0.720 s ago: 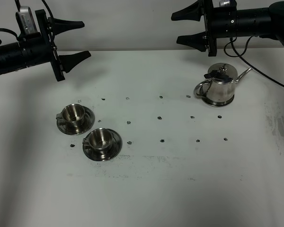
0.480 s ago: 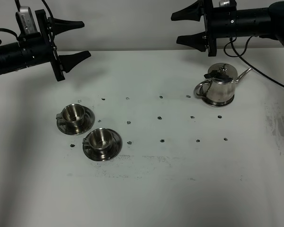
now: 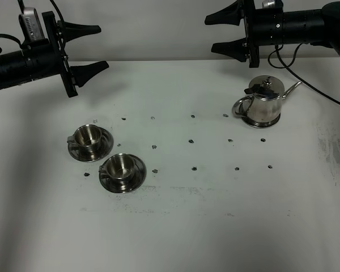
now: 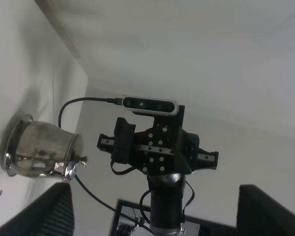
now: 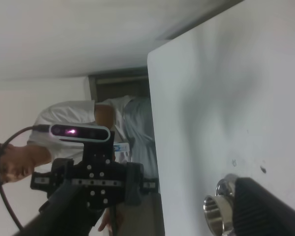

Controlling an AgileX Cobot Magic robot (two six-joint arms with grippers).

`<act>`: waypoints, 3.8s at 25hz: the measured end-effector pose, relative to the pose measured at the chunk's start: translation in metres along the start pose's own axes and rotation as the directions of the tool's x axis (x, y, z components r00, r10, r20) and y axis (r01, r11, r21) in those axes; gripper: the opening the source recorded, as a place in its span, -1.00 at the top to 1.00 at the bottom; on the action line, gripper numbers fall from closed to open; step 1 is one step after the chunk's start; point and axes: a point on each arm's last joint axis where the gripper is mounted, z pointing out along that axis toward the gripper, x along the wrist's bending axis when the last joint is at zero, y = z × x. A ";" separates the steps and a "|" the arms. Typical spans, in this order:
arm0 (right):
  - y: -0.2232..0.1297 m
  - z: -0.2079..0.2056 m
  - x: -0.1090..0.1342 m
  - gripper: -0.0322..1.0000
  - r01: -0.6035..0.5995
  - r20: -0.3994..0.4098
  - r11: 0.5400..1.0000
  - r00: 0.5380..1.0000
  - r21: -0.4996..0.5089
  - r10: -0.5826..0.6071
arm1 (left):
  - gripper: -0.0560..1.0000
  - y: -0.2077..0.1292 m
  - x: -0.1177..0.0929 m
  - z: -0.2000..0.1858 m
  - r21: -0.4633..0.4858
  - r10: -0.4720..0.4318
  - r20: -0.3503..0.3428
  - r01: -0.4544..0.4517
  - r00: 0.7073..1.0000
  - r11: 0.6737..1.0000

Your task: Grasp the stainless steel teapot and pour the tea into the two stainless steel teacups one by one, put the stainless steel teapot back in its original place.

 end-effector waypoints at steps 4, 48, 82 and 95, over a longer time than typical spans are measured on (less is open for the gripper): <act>0.000 0.000 0.000 -0.22 0.016 0.000 1.000 1.000 0.000 -0.016 | -0.47 0.000 0.000 0.000 0.000 0.014 0.000 -0.014 1.000 1.000; -0.148 -0.042 0.199 -0.01 0.738 0.772 0.551 0.064 0.390 -0.633 | 0.05 -0.237 -0.135 -0.137 0.257 0.598 -0.798 -0.941 -0.078 0.220; -0.210 -0.010 0.175 -0.01 0.788 0.721 0.440 -0.008 0.431 -0.693 | 0.21 -0.402 0.002 -0.251 0.319 0.526 -0.849 -0.848 -0.056 0.424; -0.214 -0.006 0.174 -0.01 0.783 0.689 0.441 0.020 0.440 -0.724 | 0.21 -0.420 0.006 -0.260 0.212 0.462 -0.886 -0.917 -0.035 0.337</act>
